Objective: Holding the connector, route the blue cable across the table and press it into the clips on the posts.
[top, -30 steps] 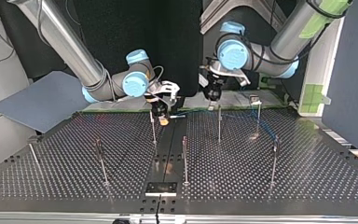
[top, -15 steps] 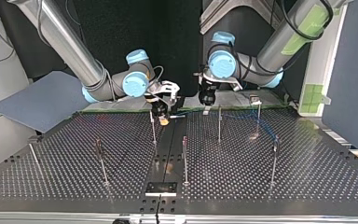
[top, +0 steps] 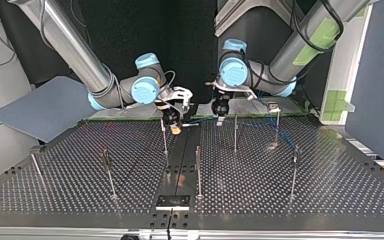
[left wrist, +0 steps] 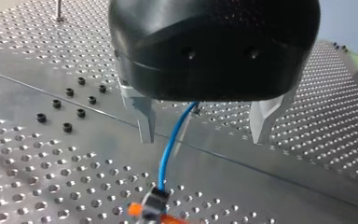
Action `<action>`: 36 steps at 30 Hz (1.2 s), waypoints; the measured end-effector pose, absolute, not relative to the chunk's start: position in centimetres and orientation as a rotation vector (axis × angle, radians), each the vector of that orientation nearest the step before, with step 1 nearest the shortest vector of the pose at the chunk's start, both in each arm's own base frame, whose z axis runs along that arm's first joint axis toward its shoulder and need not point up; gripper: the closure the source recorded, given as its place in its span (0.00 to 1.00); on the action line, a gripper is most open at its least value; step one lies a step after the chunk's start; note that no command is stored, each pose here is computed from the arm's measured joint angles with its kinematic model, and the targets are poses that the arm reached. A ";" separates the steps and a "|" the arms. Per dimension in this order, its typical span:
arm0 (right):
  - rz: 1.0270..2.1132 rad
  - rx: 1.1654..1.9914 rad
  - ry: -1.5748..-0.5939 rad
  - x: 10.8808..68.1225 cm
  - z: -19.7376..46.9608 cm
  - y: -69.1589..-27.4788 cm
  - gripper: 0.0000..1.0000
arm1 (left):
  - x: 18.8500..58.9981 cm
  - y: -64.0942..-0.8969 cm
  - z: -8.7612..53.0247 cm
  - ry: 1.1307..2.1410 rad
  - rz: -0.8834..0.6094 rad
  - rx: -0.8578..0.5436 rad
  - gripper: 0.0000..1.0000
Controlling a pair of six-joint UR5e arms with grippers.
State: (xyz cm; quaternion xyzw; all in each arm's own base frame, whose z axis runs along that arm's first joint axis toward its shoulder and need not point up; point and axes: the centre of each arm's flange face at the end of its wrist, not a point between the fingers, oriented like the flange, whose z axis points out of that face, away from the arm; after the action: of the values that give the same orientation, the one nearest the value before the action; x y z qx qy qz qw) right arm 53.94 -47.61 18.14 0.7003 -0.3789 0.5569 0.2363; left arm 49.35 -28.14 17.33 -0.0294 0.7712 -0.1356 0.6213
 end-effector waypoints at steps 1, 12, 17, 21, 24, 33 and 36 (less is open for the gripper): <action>1.527 1.920 -1.039 53.9 18.1 -47.6 1.00 | 49.4 -28.1 17.4 1.769 -0.310 -0.070 0.00; 1.529 1.921 -1.040 54.0 18.1 -47.6 1.00 | 51.8 -28.9 16.5 1.745 -0.301 -0.088 0.00; 1.529 1.920 -1.040 53.9 18.1 -47.6 1.00 | 53.4 -29.1 17.6 1.701 -0.292 -0.114 0.00; 1.529 1.919 -1.040 53.9 18.1 -47.7 1.00 | 54.1 -29.3 18.3 1.681 -0.293 -0.121 0.00; 1.530 1.918 -1.040 53.9 18.2 -47.7 1.00 | 54.1 -29.3 18.3 1.681 -0.293 -0.121 0.00; 1.530 1.912 -1.042 53.7 18.2 -48.0 1.00 | 54.1 -29.3 18.3 1.688 -0.291 -0.122 0.25; 1.529 1.912 -1.043 53.7 18.2 -48.0 1.00 | 54.1 -29.3 18.3 1.689 -0.290 -0.121 0.63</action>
State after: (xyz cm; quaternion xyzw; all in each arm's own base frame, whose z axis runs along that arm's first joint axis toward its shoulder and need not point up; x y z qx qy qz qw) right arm 53.65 -48.02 18.15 0.6978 -0.3808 0.5581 0.2380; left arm 54.05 -29.28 18.27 -0.0534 0.7443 -0.1276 0.6533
